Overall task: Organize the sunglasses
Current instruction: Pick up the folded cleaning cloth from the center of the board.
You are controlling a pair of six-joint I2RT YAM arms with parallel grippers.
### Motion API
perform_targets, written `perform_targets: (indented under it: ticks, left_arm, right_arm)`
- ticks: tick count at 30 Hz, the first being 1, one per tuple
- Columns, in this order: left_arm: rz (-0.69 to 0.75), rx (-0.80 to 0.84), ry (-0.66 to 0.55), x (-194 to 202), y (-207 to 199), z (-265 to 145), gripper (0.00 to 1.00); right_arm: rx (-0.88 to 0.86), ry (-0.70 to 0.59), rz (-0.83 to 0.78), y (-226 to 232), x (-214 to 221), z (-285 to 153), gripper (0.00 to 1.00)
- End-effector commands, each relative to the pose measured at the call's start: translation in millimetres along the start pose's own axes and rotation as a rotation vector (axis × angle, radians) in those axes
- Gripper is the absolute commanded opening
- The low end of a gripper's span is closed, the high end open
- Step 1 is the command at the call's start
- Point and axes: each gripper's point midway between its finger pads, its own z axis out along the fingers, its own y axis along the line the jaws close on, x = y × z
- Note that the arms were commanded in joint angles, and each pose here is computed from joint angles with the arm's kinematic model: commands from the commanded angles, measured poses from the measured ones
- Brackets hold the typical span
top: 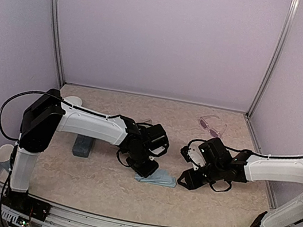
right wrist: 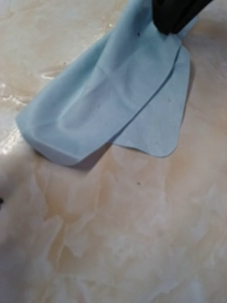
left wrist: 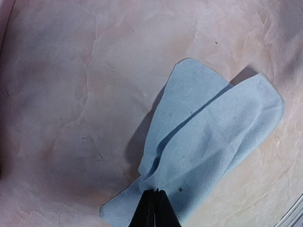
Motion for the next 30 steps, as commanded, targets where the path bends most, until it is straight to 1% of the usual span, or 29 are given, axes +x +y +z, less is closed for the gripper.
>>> perform_targets:
  ticks: [1, 6, 8, 9, 12, 16, 22, 23, 26, 28, 30]
  left_arm:
    - [0.01, -0.018, -0.011, -5.3, -1.3, 0.4, 0.0]
    - [0.008, -0.039, -0.03, -10.5, -0.1, -6.3, 0.0]
    - [0.012, -0.042, -0.033, -10.9, 0.5, -7.6, 0.11]
    - [0.012, -0.044, -0.031, -10.3, 0.8, -7.4, 0.14]
    - [0.019, -0.041, -0.024, -7.8, -1.3, -5.9, 0.14]
    - [0.022, -0.033, -0.022, -6.2, -4.2, -3.9, 0.1]
    - [0.018, -0.046, -0.014, -3.8, -1.9, 2.1, 0.1]
    - [0.014, -0.057, -0.016, -4.1, 0.1, 2.0, 0.11]
    - [-0.011, -0.113, -0.041, -7.1, 11.8, -3.2, 0.23]
    - [-0.02, -0.113, -0.056, -8.7, 15.9, -6.8, 0.25]
    - [-0.06, -0.096, -0.064, -9.4, 17.8, -7.6, 0.26]
  right_arm:
    - [-0.011, 0.007, 0.02, 0.6, 4.9, -4.0, 0.41]
    - [-0.01, 0.007, 0.023, 0.7, 5.1, -5.3, 0.41]
    - [-0.009, 0.006, 0.025, 0.6, 4.9, -5.8, 0.41]
    - [-0.01, 0.004, 0.024, 0.7, 4.7, -5.7, 0.41]
    - [-0.013, 0.005, 0.026, 1.5, 4.2, -5.4, 0.41]
    - [-0.016, 0.003, 0.032, 2.2, 3.1, -5.5, 0.41]
    - [-0.018, 0.005, 0.041, 2.3, 5.2, -6.8, 0.41]
    - [-0.017, 0.006, 0.043, 2.1, 5.6, -7.2, 0.41]
    - [-0.016, 0.006, 0.05, 1.8, 7.0, -8.7, 0.41]
    - [-0.016, 0.004, 0.053, 1.6, 8.2, -9.9, 0.41]
    - [-0.015, 0.003, 0.058, 1.3, 8.9, -10.6, 0.41]
